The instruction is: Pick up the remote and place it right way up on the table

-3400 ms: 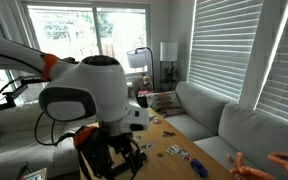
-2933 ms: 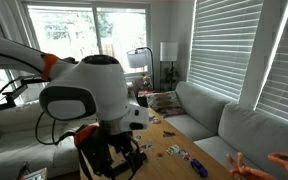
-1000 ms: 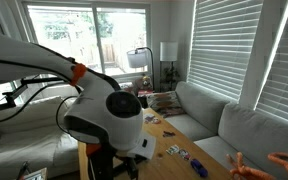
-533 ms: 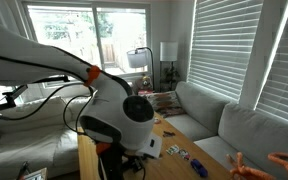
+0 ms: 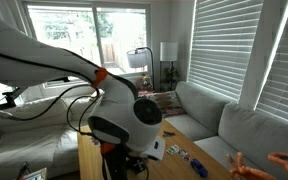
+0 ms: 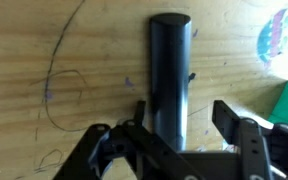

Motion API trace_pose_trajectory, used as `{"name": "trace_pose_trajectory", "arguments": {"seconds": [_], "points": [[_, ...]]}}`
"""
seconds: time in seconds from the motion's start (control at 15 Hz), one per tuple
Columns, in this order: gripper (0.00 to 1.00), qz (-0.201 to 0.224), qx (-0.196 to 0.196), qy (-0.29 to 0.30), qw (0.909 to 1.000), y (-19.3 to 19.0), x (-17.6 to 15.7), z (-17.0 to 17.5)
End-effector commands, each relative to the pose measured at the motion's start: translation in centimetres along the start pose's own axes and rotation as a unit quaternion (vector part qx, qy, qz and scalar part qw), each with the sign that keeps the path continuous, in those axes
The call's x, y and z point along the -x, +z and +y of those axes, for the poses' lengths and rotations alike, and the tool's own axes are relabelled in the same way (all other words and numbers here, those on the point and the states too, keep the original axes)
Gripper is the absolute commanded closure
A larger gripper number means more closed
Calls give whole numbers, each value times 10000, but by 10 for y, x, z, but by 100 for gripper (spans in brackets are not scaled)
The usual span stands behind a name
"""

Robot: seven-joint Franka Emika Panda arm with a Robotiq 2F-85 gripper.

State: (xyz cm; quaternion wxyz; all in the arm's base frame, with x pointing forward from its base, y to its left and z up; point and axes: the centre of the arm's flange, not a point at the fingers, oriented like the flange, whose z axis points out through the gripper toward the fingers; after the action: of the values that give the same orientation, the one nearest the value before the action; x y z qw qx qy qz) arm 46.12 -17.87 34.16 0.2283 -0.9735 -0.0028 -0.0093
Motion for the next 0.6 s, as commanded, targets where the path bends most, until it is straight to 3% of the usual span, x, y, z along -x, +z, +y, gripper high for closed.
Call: {"name": "trace_pose_trajectory", "arguments": {"seconds": [0.0, 0.2, 0.53], "points": [[36, -95, -134, 19, 9999, 1, -8, 9], [52, -130, -114, 36, 9998, 3, -10, 11], [51, -216, -16, 24, 9998, 4, -12, 10]]}}
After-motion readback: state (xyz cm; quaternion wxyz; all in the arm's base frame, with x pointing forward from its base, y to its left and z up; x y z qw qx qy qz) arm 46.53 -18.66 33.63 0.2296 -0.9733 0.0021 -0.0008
